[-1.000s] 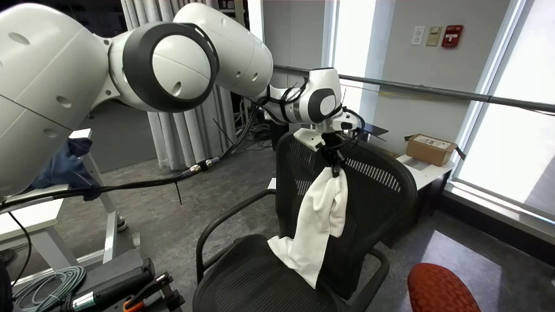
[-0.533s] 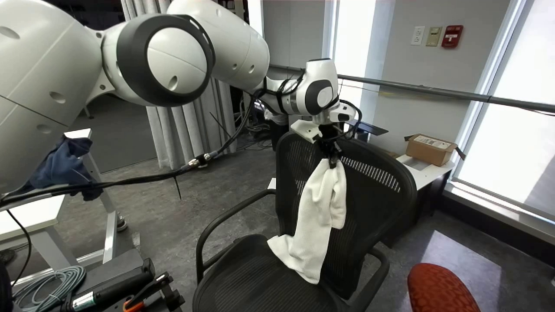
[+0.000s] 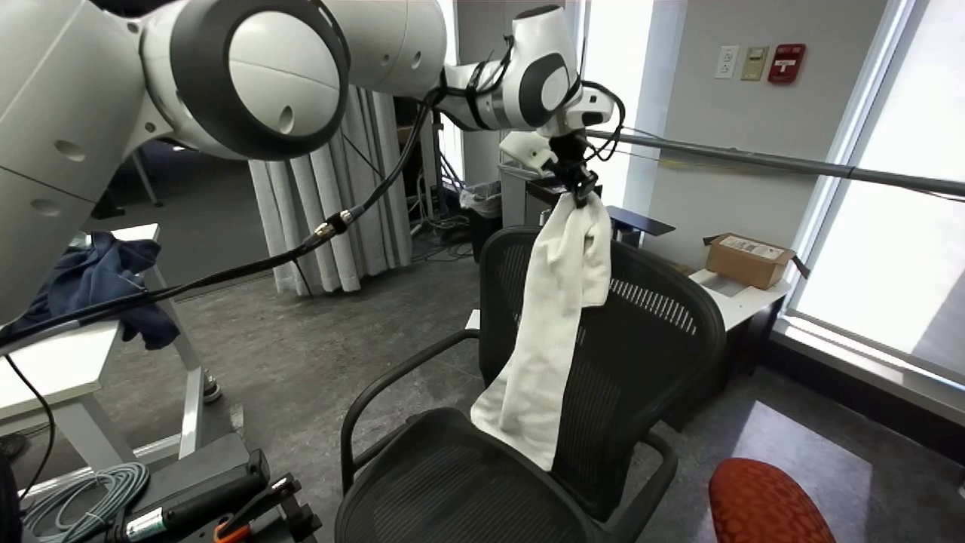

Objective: Hang the white cloth on the backrest of the black chair

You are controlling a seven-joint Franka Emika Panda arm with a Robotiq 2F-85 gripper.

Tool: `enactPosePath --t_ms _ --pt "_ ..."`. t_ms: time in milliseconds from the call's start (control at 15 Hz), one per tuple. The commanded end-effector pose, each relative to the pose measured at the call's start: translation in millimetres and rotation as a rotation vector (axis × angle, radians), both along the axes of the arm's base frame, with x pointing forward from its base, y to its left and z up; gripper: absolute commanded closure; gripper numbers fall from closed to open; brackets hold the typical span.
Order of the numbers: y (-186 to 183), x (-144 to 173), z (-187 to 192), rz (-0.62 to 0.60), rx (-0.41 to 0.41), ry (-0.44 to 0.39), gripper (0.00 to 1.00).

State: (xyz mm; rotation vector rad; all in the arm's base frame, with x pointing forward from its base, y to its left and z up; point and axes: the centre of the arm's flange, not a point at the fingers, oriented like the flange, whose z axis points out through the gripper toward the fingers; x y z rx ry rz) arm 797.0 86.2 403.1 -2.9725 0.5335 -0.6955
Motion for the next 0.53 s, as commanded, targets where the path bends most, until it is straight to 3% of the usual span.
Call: enactPosePath --t_ms 0,200,467 --pt "0 50 49 -0.028 0.029 -0.156 0.97" --pt "-6 81 65 -0.064 0.013 -0.219 0.97" --pt "-10 103 57 -0.125 0.0 -0.253 0.97"
